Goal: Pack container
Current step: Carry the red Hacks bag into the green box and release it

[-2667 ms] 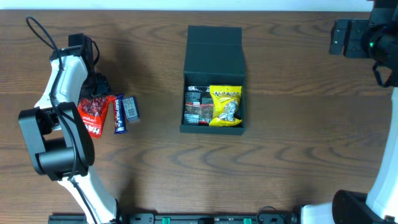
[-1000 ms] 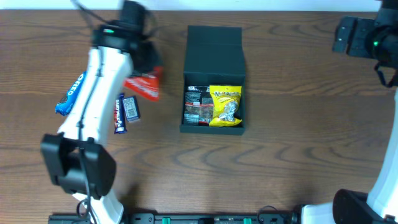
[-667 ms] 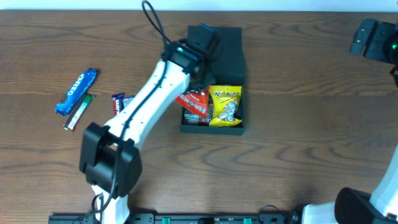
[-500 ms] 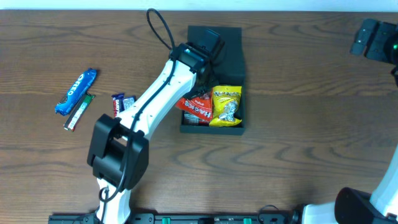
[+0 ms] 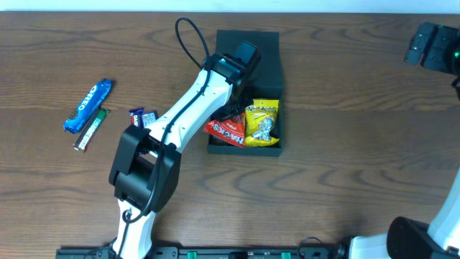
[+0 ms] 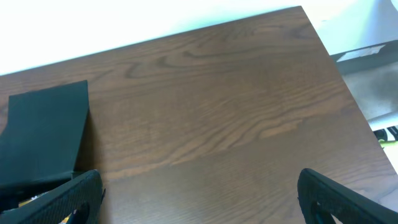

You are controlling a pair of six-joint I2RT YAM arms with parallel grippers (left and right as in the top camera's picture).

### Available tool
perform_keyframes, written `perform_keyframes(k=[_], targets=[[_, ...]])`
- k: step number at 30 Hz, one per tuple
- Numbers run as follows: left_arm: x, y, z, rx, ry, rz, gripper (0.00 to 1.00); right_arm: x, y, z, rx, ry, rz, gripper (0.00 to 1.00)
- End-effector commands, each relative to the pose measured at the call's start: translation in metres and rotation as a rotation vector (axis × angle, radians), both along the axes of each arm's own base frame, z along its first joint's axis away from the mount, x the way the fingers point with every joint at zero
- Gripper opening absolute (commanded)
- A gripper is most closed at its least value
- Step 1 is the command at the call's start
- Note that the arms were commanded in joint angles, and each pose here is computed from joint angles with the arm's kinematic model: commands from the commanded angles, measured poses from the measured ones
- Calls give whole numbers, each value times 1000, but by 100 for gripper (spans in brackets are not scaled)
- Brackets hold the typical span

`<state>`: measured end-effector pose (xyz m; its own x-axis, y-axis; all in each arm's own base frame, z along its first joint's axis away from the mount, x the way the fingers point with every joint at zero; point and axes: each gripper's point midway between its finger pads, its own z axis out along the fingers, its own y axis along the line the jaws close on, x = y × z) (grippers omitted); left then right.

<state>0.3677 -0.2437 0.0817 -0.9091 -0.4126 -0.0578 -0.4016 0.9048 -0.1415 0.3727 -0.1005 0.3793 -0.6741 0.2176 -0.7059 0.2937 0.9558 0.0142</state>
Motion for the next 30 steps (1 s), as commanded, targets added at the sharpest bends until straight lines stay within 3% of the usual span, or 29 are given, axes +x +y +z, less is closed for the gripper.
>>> perform_keyframes(k=[1,9,22,23,24,25,30], targets=[[0,2,-7,16,21,-1,6,-5,-2,3,10,-10,-17,99],[-8,-14,-5,-97,81,-16,6,-5,-2,3,10,-10,-16,99],[5,1,-6,-33,26,33,7,-5,-2,3,10,-9,-16,99],[6,1,-6,-34,25,33,22,-5,-2,3,10,-8,-17,99],[6,1,-6,-34,24,32,46,-5,-2,3,10,-9,-17,99],[6,1,-6,-34,23,29,59,-5,-2,3,10,-8,-17,99],[12,-1,-1,-47,-9,-14,77,-5,-2,3,10,-8,-16,99]])
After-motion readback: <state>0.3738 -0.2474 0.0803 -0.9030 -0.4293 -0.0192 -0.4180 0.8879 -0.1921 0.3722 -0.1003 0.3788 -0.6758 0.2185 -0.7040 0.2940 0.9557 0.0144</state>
